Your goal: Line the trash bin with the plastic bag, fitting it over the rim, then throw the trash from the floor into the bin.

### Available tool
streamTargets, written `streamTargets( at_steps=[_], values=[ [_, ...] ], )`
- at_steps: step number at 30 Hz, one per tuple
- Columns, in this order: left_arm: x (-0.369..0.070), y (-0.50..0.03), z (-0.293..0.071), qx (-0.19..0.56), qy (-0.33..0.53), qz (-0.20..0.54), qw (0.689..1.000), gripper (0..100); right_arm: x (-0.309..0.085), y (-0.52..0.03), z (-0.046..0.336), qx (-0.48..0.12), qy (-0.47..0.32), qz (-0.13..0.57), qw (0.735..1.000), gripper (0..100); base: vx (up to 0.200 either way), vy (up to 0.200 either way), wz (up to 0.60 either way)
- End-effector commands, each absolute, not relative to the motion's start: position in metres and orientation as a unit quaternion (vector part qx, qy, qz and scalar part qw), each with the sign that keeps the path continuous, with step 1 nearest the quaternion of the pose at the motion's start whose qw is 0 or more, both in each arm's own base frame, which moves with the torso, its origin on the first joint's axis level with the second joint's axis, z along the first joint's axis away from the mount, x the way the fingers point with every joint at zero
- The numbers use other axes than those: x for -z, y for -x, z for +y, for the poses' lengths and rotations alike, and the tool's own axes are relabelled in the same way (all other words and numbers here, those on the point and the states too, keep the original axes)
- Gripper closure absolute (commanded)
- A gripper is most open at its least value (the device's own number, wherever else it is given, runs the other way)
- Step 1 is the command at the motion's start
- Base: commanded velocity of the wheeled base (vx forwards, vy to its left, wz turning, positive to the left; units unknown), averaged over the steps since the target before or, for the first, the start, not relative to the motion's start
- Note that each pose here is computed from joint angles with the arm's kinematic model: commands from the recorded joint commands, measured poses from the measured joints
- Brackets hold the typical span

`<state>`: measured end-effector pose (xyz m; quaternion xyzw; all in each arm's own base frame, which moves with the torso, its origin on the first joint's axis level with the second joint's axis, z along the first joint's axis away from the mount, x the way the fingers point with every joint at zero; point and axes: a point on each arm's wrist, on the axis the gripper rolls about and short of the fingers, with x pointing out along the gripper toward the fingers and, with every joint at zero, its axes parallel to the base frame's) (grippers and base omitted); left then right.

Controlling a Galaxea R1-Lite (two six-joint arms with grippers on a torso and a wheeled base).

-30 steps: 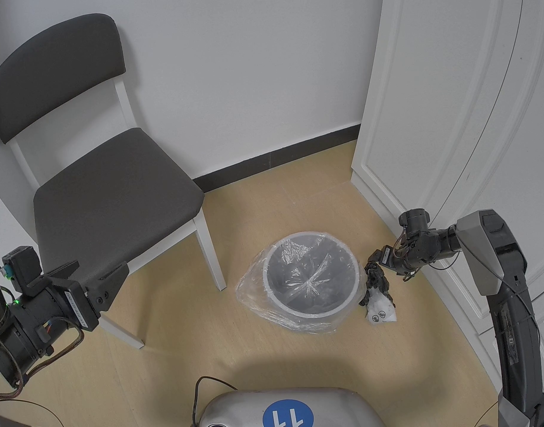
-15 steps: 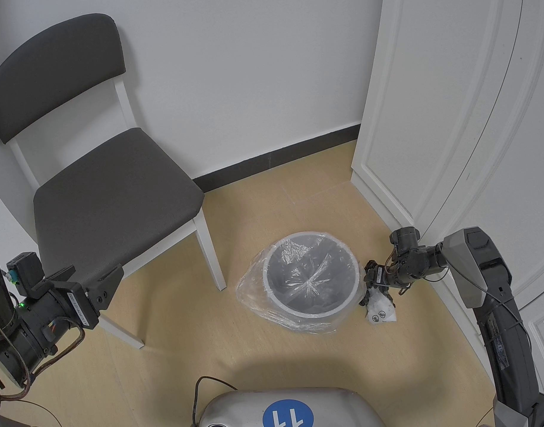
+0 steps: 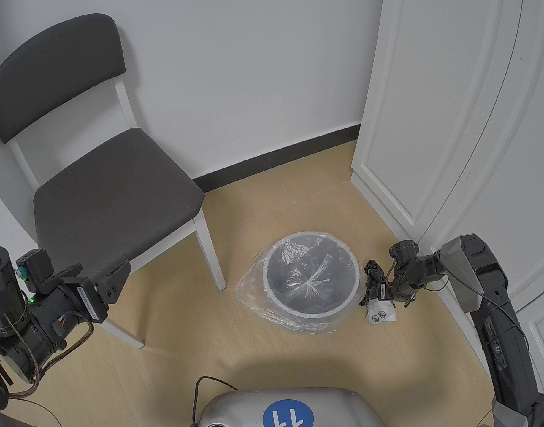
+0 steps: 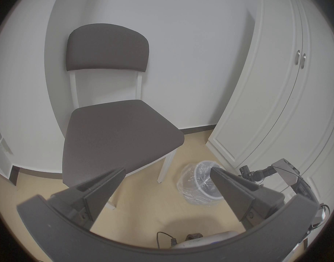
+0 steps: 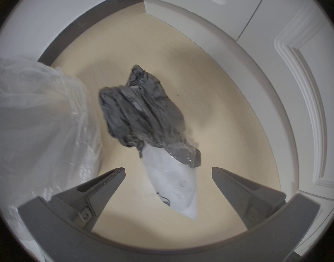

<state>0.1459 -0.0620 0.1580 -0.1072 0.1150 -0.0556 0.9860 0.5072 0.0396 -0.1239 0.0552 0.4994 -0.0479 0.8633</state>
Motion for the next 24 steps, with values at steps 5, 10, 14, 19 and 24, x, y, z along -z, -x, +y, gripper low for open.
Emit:
streamTargets(
  at_steps=[5,10,14,19,24],
  values=[
    [-0.152,-0.143,-0.061,0.056,0.102,0.126,0.985,0,0.138,-0.504,0.038,0.053,-0.047,0.510,0.857,0,0.000,0.000,0.00],
    [-0.154,-0.138,-0.062,0.065,0.104,0.117,0.986,0,0.144,-0.503,0.038,0.053,-0.046,0.512,0.856,0,0.000,0.000,0.00],
    [-0.153,-0.135,-0.061,0.069,0.104,0.117,0.985,0,0.144,-0.502,0.038,0.051,-0.046,0.513,0.856,0,0.000,0.000,0.00],
    [-0.154,-0.133,-0.060,0.069,0.104,0.114,0.986,0,0.146,-0.502,0.039,0.025,-0.043,0.514,0.856,0,0.000,0.000,0.00],
    [-0.154,-0.130,-0.059,0.071,0.105,0.109,0.986,0,0.147,-0.502,0.040,0.016,-0.046,0.515,0.856,0,0.000,0.000,0.00]
  ],
)
